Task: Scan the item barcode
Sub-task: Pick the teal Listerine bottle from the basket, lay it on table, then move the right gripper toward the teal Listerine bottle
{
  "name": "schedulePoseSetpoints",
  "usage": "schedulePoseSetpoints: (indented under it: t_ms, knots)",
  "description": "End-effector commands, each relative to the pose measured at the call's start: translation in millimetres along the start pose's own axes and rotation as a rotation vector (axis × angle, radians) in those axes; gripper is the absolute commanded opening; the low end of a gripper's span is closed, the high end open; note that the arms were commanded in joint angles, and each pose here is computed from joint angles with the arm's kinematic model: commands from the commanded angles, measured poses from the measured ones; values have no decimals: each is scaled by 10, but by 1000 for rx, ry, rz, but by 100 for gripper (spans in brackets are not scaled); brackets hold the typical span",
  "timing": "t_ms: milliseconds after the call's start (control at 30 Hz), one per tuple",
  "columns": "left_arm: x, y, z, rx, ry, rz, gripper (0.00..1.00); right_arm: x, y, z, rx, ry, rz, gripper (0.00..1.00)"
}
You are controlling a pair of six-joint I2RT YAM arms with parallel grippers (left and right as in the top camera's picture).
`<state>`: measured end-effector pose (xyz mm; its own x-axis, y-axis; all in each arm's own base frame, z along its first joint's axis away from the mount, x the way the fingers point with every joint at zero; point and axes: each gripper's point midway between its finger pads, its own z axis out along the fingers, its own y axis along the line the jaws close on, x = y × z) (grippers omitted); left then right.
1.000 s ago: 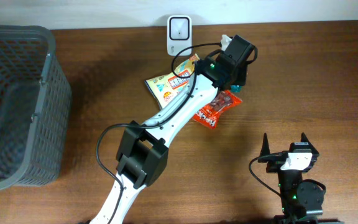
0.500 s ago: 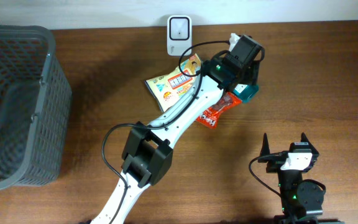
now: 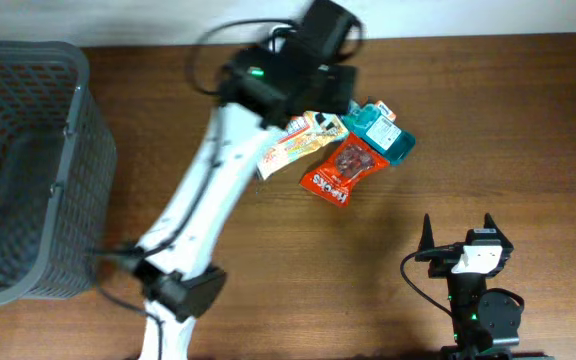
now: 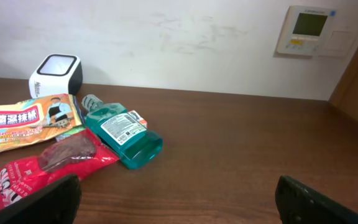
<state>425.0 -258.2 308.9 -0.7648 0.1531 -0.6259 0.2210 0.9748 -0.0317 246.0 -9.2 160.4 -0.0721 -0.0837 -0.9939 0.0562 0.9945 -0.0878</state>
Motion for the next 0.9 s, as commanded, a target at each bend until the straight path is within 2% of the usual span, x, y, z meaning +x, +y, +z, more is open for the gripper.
schedulePoseSetpoints:
  t_ms: [0,133,233,600,667,733,867]
  knots:
    - [-31,518,-482,-62,-26,-78,99,34,3,2,2,7,0,98]
    - [301,1235,-683,-216,106,-161,99,34,3,2,2,7,0,98]
    - [306,1551,-659,-174,131,-285,99,34,3,2,2,7,0,98]
    - [308,1638,-655,-161,137,-317,99,34,3,2,2,7,0,98]
    - [334,1644,-628,-162,152,-282,99,34,3,2,2,7,0,98]
    - [315,1955,-645,-285,129,-304,99,34,3,2,2,7,0,98]
    - [379,2548,-705,-321,127,-459,99,34,3,2,2,7,0,98]
